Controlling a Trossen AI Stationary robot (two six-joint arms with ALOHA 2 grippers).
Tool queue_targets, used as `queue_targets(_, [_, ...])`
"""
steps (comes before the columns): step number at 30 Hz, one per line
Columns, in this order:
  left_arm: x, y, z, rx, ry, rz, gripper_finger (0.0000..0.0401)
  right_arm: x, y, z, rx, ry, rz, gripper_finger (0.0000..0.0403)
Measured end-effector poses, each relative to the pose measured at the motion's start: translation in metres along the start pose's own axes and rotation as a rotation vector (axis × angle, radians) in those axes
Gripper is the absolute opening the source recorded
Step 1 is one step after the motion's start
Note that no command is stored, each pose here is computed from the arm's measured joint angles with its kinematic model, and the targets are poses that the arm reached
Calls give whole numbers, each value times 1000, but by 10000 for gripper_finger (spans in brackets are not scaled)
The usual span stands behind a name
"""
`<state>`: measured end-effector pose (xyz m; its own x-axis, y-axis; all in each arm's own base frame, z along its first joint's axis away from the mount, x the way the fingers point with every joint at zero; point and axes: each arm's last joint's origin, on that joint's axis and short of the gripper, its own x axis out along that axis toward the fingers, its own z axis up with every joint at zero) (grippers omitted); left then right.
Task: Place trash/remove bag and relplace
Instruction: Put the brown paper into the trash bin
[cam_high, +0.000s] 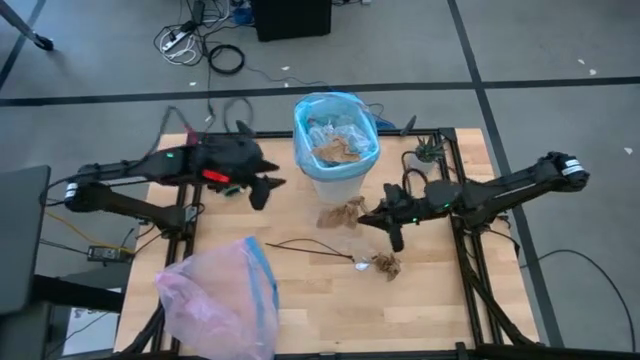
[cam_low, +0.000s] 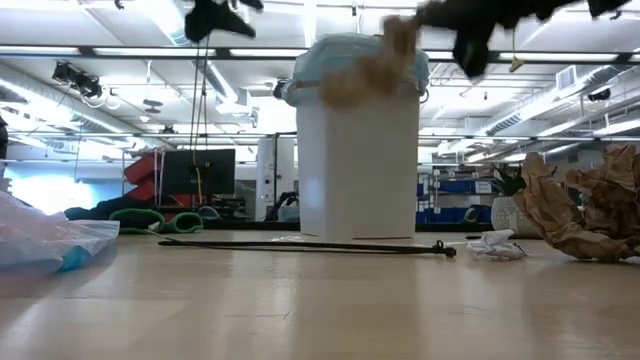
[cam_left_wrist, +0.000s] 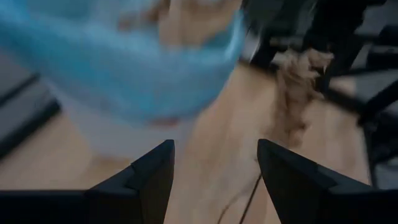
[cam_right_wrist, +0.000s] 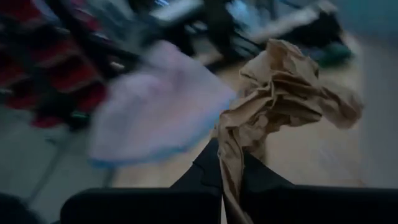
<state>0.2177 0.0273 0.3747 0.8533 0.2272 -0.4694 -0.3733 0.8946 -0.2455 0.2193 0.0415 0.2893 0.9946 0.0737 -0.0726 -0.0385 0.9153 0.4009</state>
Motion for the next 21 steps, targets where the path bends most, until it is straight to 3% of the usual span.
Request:
queue_targets(4, [-23,-3,16,23,-188,-83,236,-9,17,38,-81,-114,88,0])
queue_targets(7, [-35,-8,26,60,-301,-184,236,-15,26,67,-202,-218,64,0])
queue_targets(11, [-45,-10,35,76,-417,-227,236,-18,26,99,-347,-316,-55,0])
queue_targets(14, [-44,-10,38,98,-453,-183,236,-15,16,112,-397,-317,-163,0])
queue_targets(21, [-24,-8,57,143,-627,-75,236,4,-26,117,-317,-279,-473,0])
